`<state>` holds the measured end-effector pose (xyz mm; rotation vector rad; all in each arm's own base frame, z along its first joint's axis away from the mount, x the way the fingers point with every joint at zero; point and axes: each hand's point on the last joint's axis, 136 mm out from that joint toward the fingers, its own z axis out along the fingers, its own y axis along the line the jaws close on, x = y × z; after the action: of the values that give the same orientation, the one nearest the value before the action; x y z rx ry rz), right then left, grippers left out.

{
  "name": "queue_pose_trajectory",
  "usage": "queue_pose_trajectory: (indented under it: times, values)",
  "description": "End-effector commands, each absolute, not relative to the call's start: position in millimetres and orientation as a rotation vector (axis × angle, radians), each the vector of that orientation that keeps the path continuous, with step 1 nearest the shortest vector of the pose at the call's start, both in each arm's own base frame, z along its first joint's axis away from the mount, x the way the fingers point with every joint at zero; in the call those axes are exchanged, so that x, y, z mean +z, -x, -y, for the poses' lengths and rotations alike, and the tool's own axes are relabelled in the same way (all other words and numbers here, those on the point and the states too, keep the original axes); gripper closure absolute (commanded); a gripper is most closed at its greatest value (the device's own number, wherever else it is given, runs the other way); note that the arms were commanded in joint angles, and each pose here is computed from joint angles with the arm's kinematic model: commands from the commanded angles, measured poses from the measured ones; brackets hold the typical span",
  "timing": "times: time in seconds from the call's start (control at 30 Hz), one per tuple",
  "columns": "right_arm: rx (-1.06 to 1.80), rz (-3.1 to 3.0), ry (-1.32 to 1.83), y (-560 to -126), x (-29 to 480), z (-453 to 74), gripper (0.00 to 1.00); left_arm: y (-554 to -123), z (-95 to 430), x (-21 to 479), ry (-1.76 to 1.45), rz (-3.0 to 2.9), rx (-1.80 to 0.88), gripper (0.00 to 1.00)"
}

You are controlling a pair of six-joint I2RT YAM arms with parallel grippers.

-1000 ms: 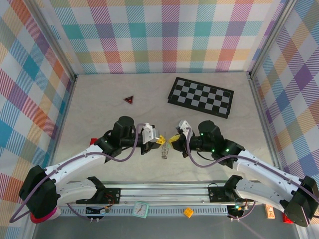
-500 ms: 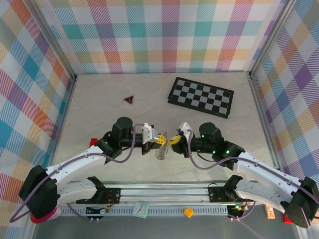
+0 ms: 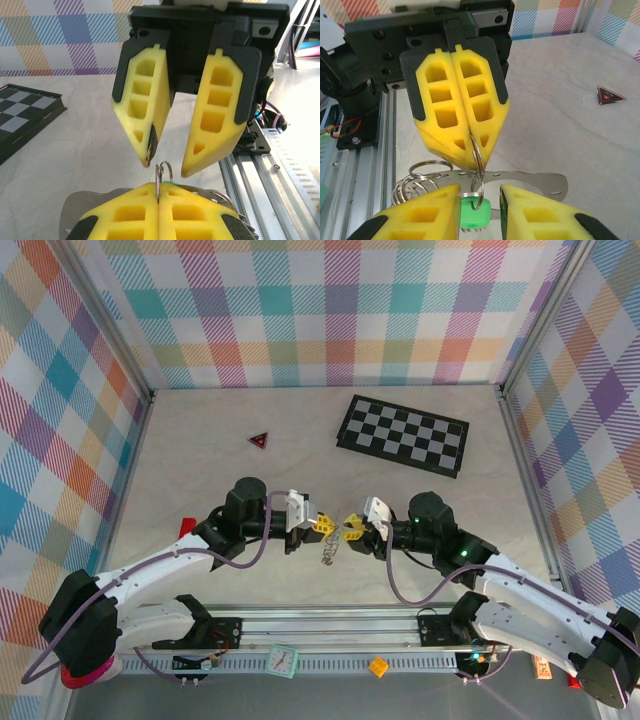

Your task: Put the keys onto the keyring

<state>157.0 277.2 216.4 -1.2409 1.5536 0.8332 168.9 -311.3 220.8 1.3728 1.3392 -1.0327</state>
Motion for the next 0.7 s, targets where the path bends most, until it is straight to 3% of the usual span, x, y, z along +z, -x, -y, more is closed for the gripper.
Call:
queue_pose_trajectory:
  times: [0.0,0.67]
  values:
    - [0.832,-1.450,1.260,-159,237,-284,0.76,-160,318,240,-1.396,-1.228,-1.078,1.00]
    - [0.881,-1.419,1.277,-159,240,-294,0.87,-154,319,236,-1.405,-1.220,-1.138,1.00]
